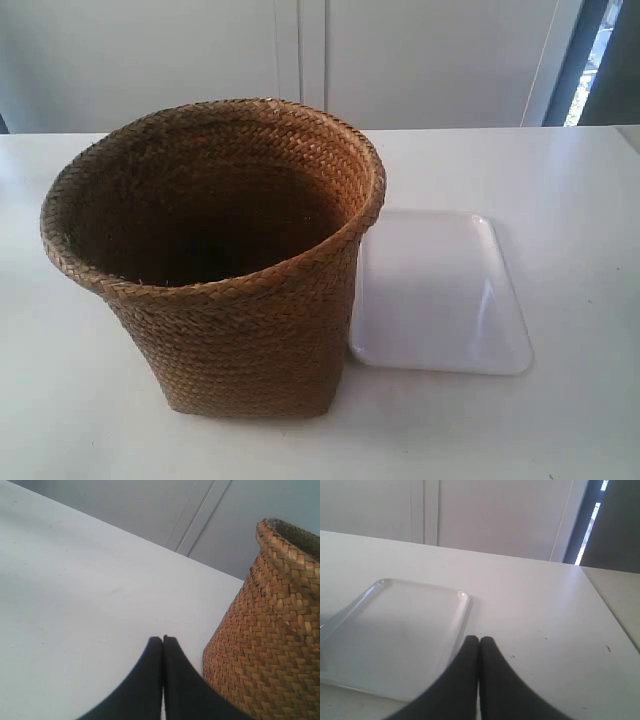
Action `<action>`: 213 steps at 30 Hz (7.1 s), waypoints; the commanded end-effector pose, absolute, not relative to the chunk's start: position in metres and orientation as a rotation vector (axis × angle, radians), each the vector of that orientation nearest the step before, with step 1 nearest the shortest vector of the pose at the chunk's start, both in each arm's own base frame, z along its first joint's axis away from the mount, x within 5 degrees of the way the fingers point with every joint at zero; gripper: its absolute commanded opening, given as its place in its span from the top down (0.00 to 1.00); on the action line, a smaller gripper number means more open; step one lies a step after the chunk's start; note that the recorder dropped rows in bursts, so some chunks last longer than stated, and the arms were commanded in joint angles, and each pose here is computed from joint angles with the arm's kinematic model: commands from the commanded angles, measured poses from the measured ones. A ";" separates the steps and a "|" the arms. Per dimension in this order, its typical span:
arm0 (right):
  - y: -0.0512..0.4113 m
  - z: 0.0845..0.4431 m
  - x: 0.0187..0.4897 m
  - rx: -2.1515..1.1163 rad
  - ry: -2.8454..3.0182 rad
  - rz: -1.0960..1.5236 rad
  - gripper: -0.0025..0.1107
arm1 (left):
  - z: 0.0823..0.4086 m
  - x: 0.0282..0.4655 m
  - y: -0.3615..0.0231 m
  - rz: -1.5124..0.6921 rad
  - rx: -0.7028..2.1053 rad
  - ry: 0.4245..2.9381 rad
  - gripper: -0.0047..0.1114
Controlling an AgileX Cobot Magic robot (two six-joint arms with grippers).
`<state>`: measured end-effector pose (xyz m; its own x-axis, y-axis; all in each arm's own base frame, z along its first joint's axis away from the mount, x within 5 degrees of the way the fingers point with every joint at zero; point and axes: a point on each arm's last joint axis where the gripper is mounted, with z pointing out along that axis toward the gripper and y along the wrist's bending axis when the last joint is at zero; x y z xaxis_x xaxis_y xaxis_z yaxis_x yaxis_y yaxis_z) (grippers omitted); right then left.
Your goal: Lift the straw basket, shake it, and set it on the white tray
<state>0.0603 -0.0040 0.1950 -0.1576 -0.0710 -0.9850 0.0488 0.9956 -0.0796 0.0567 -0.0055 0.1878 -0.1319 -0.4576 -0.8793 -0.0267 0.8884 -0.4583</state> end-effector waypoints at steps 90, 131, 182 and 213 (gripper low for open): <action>-0.009 0.367 0.193 0.259 1.915 0.132 0.98 | 0.350 0.177 -0.005 -0.343 -0.256 1.861 0.96; 0.060 0.403 0.340 -0.108 2.366 0.740 0.47 | 0.378 0.254 -0.029 -0.549 0.305 2.491 0.55; 0.124 0.316 0.356 -0.386 2.801 0.517 0.28 | 0.313 0.303 -0.037 -0.714 0.271 2.718 0.53; 0.133 0.297 0.366 -0.330 2.846 0.630 0.98 | 0.302 0.311 -0.049 -0.744 0.315 2.721 0.96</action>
<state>0.3645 0.1347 0.2965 -0.9568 -0.1637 -0.2403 -0.2523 0.8780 0.4067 0.3115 -0.0469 0.3004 -0.9358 0.1138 -0.3336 0.2655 0.8501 -0.4549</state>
